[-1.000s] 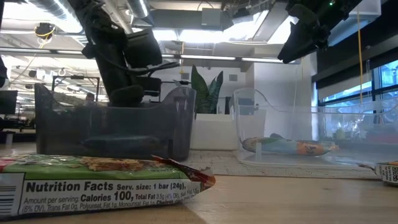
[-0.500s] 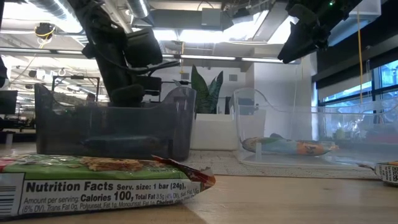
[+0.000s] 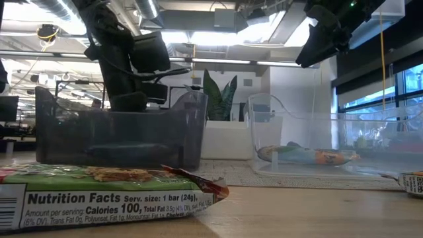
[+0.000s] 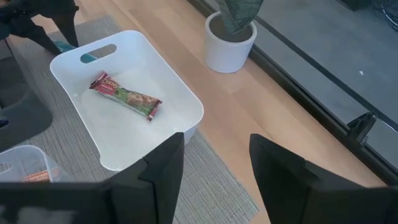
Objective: Pick and place Granola Bars by type
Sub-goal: Put the top red granola bar into the white bin
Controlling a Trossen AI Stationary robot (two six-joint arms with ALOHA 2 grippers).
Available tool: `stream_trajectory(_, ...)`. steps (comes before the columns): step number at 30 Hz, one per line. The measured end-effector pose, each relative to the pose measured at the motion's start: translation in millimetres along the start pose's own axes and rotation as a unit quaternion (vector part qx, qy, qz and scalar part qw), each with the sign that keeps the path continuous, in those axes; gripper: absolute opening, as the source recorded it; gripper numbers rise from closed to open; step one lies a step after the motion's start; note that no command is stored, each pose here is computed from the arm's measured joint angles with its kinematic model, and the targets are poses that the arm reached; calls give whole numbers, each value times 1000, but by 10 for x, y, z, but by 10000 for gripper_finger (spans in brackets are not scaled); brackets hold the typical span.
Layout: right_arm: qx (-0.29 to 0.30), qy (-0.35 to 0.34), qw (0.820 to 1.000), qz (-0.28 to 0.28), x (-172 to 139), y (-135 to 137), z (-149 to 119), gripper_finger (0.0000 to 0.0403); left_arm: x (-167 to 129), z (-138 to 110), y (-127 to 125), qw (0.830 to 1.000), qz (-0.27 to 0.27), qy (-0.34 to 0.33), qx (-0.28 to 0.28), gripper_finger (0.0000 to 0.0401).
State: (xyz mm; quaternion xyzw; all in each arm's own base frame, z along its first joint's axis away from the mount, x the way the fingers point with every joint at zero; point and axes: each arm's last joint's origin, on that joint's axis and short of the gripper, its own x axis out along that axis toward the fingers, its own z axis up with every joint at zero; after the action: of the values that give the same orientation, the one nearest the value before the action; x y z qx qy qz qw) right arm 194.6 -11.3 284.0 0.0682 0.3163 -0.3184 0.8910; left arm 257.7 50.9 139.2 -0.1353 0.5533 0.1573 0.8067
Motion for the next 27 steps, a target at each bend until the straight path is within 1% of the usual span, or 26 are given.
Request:
stream_trajectory(6, 0, 0, 1000, 0, 0, 0, 0, 186, -1, -1, 0, 1000, 2, 0, 1, 95)
stream_trajectory(10, 0, 0, 1000, 0, 0, 0, 0, 186, -1, 0, 1, 1000, 2, 0, 2, 79)
stream_trajectory(20, 0, 0, 1000, 1, 0, 0, 0, 186, -7, 10, -2, 1000, 2, 1, 3, 74)
stream_trajectory(27, 0, 0, 1000, 1, 0, 0, -1, 186, -54, 88, -18, 1000, 2, -3, 3, 74)
